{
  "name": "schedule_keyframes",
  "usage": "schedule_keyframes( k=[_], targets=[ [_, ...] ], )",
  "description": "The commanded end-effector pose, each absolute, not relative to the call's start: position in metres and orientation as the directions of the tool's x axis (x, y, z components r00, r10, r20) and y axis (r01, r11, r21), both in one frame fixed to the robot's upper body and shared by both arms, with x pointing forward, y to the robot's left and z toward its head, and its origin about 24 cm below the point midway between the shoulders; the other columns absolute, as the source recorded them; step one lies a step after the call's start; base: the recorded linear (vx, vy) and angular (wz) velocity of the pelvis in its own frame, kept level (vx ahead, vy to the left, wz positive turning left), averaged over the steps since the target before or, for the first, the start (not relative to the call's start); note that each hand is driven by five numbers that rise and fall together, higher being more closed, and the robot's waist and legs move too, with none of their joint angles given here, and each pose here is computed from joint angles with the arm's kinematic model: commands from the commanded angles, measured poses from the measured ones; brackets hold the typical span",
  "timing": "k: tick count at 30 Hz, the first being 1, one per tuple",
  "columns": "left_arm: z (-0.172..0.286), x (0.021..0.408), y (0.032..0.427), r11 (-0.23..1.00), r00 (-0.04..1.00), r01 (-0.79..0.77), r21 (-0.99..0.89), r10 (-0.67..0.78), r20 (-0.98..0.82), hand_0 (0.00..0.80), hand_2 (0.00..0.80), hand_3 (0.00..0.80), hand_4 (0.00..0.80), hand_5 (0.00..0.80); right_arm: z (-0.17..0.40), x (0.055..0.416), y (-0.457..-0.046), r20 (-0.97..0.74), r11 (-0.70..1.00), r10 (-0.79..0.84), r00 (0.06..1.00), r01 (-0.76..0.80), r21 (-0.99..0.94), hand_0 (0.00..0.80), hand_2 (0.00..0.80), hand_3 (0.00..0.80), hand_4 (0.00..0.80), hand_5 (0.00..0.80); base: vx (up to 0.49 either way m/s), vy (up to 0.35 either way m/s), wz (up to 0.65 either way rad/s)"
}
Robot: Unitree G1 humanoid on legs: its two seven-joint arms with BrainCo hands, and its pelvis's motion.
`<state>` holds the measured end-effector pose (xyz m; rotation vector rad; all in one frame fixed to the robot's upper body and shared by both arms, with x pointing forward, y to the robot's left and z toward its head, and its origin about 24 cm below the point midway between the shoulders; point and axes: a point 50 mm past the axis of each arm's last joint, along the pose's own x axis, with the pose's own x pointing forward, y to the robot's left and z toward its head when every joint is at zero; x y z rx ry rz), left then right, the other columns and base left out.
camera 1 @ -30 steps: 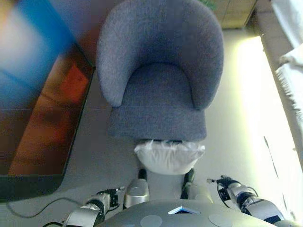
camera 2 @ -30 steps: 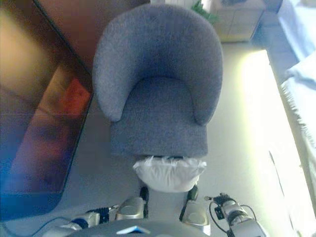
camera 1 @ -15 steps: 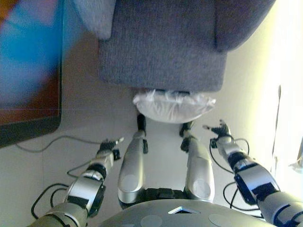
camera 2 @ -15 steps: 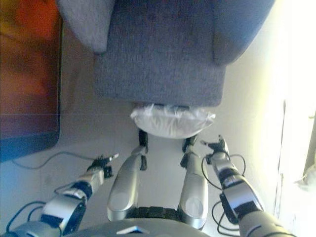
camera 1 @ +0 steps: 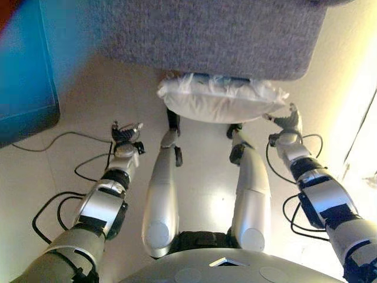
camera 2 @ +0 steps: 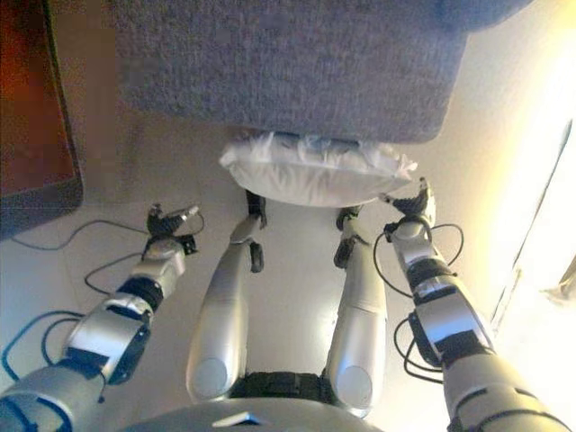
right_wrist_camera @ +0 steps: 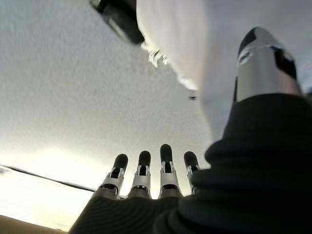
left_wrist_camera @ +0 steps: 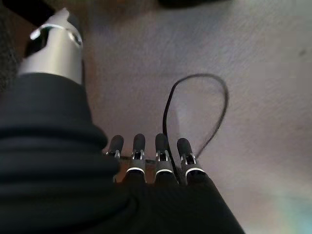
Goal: Pick up the cushion and take it to the sofa
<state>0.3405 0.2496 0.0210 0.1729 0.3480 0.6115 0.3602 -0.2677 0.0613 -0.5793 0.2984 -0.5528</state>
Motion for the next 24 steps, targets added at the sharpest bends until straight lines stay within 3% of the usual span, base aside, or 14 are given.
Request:
schedule_keyframes(
  k=[1, 10, 14, 18, 24],
  targets=[
    [0.031, 0.338, 0.269, 0.762, 0.739, -0.596, 0.253, 0.644, -0.196, 0.0, 0.0, 0.0, 0.0, 0.0, 0.075, 0.354, -0.296, -0.022, 0.6, -0.607, 0.794, 0.44, -0.667, 0.0, 0.0, 0.0, 0.0, 0.0, -0.027, 0.032, -0.01],
    [0.103, 0.362, 0.279, 0.774, 0.805, -0.592, 0.223, 0.582, 0.116, 0.0, 0.0, 0.0, 0.0, 0.0, 0.134, 0.365, -0.317, 0.169, 0.508, -0.631, 0.757, 0.568, -0.647, 0.0, 0.0, 0.0, 0.0, 0.0, -0.039, 0.024, -0.05],
    [0.145, 0.371, 0.295, 0.789, 0.821, -0.57, 0.231, 0.536, 0.196, 0.0, 0.0, 0.0, 0.0, 0.0, 0.187, 0.36, -0.358, 0.195, 0.529, -0.615, 0.764, 0.583, -0.617, 0.0, 0.0, 0.0, 0.0, 0.0, -0.016, -0.049, -0.13],
    [0.162, 0.378, 0.281, 0.848, 0.871, -0.47, 0.244, 0.401, 0.286, 0.0, 0.0, 0.0, 0.0, 0.0, 0.199, 0.369, -0.344, 0.243, 0.541, -0.566, 0.788, 0.577, -0.611, 0.0, 0.0, 0.0, 0.0, 0.0, 0.019, 0.002, -0.04],
    [0.2, 0.386, 0.239, 0.933, 0.898, -0.222, 0.284, 0.083, 0.431, 0.0, 0.0, 0.0, 0.0, 0.0, 0.215, 0.382, -0.314, 0.313, 0.612, -0.439, 0.842, 0.535, -0.582, 0.0, 0.0, 0.0, 0.0, 0.0, 0.023, 0.037, 0.0]
  ],
)
